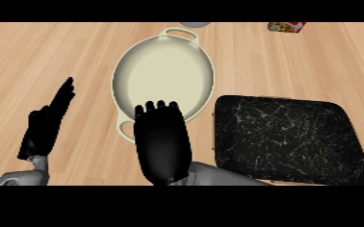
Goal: Pick the squash from the tray and place it in the pot
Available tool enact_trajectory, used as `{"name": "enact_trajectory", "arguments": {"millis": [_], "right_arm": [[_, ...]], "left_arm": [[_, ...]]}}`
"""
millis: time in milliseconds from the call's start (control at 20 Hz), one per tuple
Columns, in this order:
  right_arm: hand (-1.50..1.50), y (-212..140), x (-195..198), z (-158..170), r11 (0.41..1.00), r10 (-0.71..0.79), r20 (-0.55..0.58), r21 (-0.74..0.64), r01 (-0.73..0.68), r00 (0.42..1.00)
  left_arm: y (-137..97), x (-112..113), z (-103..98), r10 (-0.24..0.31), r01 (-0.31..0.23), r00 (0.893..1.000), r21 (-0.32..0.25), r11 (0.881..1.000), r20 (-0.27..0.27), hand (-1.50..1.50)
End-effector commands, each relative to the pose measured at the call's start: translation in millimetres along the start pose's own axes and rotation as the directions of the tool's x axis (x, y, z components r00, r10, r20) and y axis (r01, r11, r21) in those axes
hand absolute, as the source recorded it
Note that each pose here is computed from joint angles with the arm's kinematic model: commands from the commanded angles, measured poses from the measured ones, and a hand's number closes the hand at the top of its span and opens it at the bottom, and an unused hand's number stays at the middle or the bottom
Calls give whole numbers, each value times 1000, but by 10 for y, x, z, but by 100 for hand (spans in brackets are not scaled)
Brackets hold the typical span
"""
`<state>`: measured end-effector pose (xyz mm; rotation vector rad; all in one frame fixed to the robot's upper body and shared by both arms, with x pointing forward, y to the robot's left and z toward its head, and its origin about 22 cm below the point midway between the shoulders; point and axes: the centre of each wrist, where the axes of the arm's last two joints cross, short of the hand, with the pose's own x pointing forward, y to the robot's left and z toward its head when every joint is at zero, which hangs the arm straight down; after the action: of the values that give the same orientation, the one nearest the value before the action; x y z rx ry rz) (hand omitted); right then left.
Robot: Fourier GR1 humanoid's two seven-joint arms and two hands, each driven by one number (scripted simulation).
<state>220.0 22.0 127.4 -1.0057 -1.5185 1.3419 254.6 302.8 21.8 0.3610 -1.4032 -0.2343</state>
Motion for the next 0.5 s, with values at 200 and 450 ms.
{"name": "enact_trajectory", "arguments": {"millis": [200, 450], "right_arm": [[150, -412, 273, -80, 948, -193, -77, -272, 166, 978], [150, -637, 345, -278, 918, -272, -92, -324, 230, 958]], "left_arm": [[-36, 82, -119, 6, -6, 1000, 5, 1000, 1, 0], [4, 53, -109, -7, 7, 1000, -4, 1000, 4, 0]]}}
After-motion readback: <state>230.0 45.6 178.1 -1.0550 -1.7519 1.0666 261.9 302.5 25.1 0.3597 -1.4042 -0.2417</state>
